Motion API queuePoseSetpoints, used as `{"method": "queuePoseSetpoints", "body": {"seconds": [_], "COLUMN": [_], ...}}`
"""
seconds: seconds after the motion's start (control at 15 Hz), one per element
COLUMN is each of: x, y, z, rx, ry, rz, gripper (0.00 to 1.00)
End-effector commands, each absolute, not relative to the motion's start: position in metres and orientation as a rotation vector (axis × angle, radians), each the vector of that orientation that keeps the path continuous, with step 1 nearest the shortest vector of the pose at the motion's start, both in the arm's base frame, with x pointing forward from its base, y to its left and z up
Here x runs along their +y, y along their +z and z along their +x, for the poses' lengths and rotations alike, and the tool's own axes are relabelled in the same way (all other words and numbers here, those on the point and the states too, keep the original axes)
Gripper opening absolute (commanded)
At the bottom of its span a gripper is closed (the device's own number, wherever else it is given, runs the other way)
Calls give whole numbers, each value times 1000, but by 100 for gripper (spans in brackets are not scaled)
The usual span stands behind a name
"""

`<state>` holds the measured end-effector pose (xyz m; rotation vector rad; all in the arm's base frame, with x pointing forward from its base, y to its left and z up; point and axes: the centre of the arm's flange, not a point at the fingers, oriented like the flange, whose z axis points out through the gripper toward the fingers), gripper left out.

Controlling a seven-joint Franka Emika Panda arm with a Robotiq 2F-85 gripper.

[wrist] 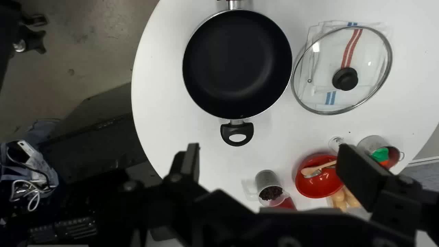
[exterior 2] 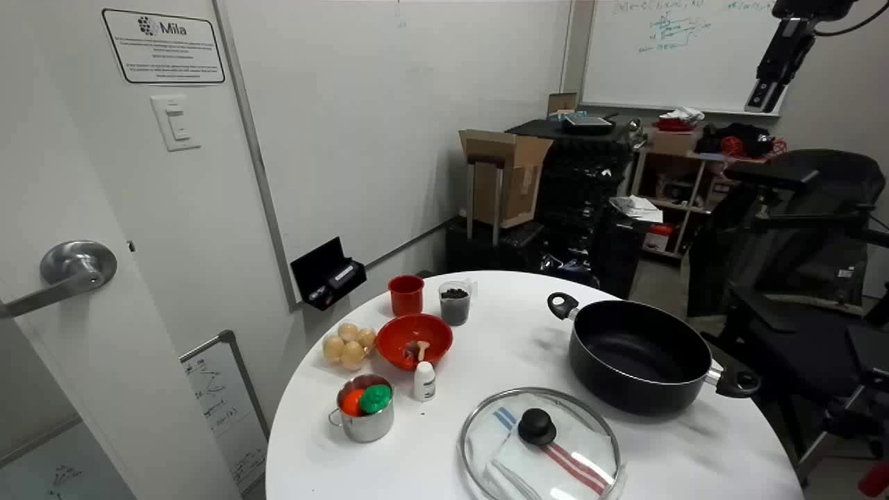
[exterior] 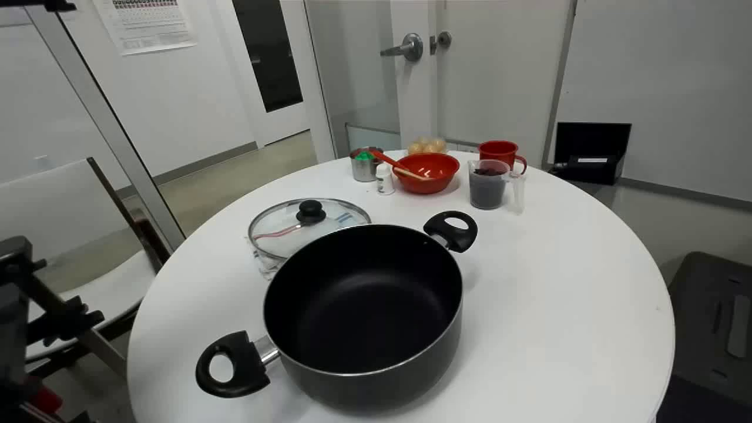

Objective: Cover the pot with the lid

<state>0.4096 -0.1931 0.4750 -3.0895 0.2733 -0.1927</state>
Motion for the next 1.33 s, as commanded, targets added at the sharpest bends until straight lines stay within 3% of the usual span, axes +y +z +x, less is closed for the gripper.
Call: {"method": "queuePoseSetpoints", "body": {"seconds": [0.0,0.53,1.27], "x": [-193,-183,-85], "y": [475,472,414], "z": [410,418,496], "rx": [273,247,-44], "ry": [-193,-179,-30], "rz": [-3090,-3114,-3201], "gripper": [100,100,100]}}
